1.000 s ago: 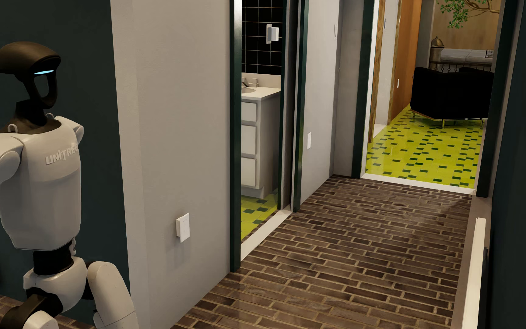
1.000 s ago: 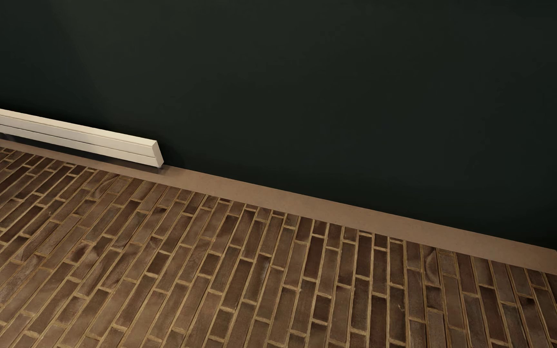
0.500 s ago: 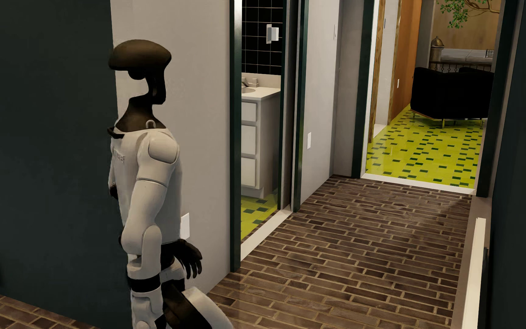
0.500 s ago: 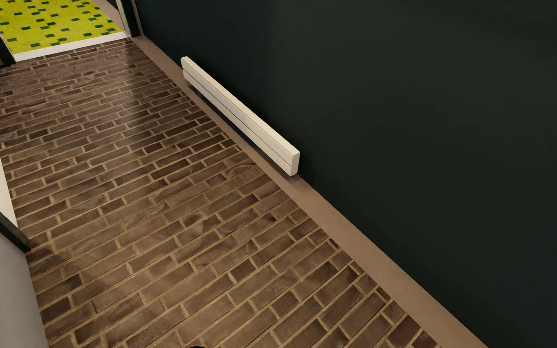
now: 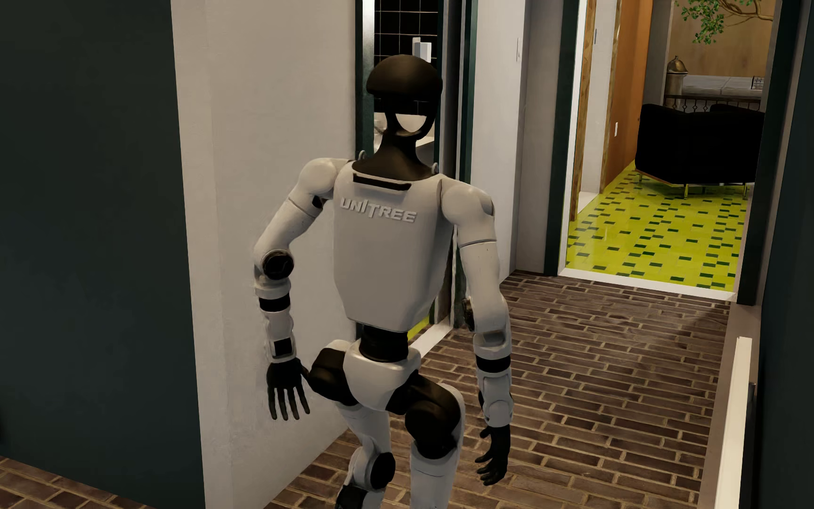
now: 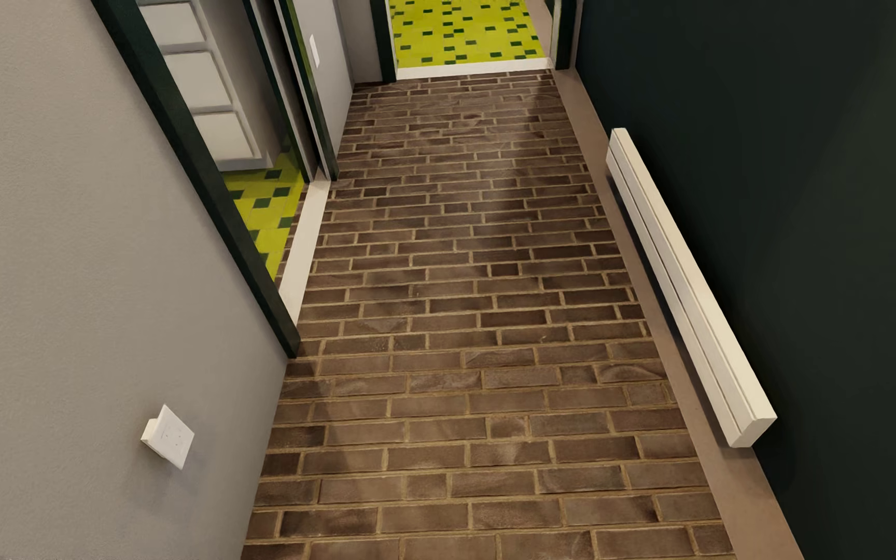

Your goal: Go around the corner

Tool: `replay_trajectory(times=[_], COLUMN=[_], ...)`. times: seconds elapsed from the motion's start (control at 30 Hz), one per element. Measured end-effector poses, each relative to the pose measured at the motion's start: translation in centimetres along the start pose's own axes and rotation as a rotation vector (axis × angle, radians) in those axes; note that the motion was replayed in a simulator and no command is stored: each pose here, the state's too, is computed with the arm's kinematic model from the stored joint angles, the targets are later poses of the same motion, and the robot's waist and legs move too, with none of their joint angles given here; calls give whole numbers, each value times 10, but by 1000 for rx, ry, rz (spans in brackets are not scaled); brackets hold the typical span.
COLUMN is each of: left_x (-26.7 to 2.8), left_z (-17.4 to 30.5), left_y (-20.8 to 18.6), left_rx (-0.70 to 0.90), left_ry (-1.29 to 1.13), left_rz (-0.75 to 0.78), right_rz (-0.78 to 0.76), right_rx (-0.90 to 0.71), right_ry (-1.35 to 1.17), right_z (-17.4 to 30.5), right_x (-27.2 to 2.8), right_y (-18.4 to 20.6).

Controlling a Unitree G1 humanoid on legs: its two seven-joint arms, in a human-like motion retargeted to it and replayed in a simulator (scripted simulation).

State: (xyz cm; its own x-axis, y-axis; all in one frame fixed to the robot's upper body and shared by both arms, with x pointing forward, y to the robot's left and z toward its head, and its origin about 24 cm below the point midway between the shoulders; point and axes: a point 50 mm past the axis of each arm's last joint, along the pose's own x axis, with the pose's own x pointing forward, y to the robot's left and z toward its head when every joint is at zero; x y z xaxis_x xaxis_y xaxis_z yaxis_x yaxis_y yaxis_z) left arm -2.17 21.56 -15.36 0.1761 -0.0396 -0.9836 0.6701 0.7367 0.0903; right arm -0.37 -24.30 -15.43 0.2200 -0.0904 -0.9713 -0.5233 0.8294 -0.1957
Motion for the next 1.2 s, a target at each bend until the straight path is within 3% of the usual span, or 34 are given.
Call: replay_trajectory(times=[0.1, 0.2, 0.3, 0.37, 0.43, 0.5, 0.67, 0.77, 0.83, 0.9, 0.97, 1.2], left_x=[3, 2, 1, -8, -7, 0, 3, -10, -10, 4, 13, -7], left_z=[29, 28, -4, -36, -40, -25, 58, 100, 99, 73, 50, -22], left_y=[9, -2, -23, -41, -41, -24, 74, 105, 95, 55, 15, -60], left_rx=[-90, -70, 26, 128, 280, 364, 5, -43, -52, -35, 91, 214], left_ry=[-108, -105, 30, 141, 156, 123, -173, -349, -359, -244, -126, 73], left_rz=[51, 16, -68, -150, -201, -180, 191, 292, 268, 152, 11, -227], right_rz=[-60, -91, -63, 17, 74, 134, 247, 197, 143, 76, -3, -223], right_rx=[49, 73, 123, 95, 27, -36, -150, -81, -61, -45, 10, 167], right_ry=[-51, -69, -10, 77, 120, 176, 224, 162, 137, 146, 114, -154], right_z=[13, 15, -9, -34, -42, -59, -73, -56, -47, -45, -32, 33], right_x=[1, -1, -8, -13, -14, -21, -30, -23, -17, -12, -6, -7], right_y=[-18, -27, -9, 19, 33, 48, 76, 66, 48, 25, 0, -68])
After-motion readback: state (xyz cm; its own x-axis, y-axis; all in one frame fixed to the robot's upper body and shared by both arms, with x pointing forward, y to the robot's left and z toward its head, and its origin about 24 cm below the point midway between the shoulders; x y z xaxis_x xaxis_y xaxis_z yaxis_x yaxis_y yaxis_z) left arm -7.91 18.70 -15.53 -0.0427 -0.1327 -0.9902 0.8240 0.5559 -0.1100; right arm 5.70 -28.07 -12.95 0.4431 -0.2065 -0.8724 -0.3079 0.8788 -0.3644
